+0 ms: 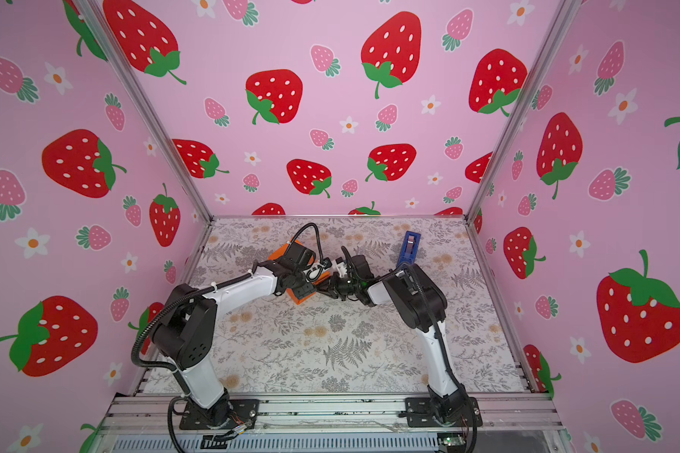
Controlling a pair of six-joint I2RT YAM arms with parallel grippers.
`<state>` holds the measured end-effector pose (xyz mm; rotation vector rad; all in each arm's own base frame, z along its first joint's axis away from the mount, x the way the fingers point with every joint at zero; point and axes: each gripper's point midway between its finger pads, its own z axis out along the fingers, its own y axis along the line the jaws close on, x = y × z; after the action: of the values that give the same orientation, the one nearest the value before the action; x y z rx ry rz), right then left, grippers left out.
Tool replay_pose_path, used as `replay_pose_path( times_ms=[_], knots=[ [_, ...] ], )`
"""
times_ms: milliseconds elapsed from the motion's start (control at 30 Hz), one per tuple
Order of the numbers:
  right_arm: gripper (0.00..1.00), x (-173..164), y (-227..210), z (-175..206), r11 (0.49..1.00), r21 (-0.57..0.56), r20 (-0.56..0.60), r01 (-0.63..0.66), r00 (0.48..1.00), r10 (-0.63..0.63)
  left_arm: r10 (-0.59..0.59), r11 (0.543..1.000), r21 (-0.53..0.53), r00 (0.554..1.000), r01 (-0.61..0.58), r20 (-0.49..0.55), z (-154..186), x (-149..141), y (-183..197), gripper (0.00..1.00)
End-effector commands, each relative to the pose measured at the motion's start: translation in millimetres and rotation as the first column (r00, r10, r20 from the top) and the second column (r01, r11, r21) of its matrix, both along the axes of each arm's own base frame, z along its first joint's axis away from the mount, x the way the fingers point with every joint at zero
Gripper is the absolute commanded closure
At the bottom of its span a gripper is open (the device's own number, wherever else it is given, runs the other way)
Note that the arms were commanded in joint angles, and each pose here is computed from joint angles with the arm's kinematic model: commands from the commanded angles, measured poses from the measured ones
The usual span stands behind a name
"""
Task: Wrap a gift box in wrapping paper
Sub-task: Stick the wrapping paper to the gift box.
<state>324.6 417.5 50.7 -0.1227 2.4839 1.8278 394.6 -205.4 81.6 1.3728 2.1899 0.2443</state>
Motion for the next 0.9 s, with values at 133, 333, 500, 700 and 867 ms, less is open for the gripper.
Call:
replay_pose_path(
  times_ms=[133, 333, 500, 700, 867],
  knots=[
    [0.92, 7, 7, 9, 1.0, 0.009, 0.033, 0.01, 0.999, -0.01, -0.015, 0.997, -0.076, 1.0, 0.016, 0.019, 32, -10, -3, 0.23],
    [0.94, 6, 5, 15, 1.0, 0.013, 0.038, 0.011, 0.999, -0.011, 0.057, 0.995, -0.091, 0.996, -0.051, 0.072, 58, -13, 19, 0.23],
    [0.95, 0, 0, 16, 1.0, -0.002, 0.033, 0.012, 0.999, -0.012, 0.106, 0.981, -0.169, 0.993, -0.095, 0.057, 72, -12, 27, 0.24],
    [0.95, -11, -8, 28, 1.0, -0.002, 0.049, 0.005, 0.999, -0.005, 0.114, 0.98, -0.167, 0.993, -0.111, 0.007, 61, -8, 27, 0.26],
    [0.95, -14, -3, 44, 0.999, 0.047, 0.062, -0.014, 0.998, 0.011, 0.113, 0.977, -0.181, 0.993, -0.114, -0.016, 56, -5, 21, 0.28]
  ],
)
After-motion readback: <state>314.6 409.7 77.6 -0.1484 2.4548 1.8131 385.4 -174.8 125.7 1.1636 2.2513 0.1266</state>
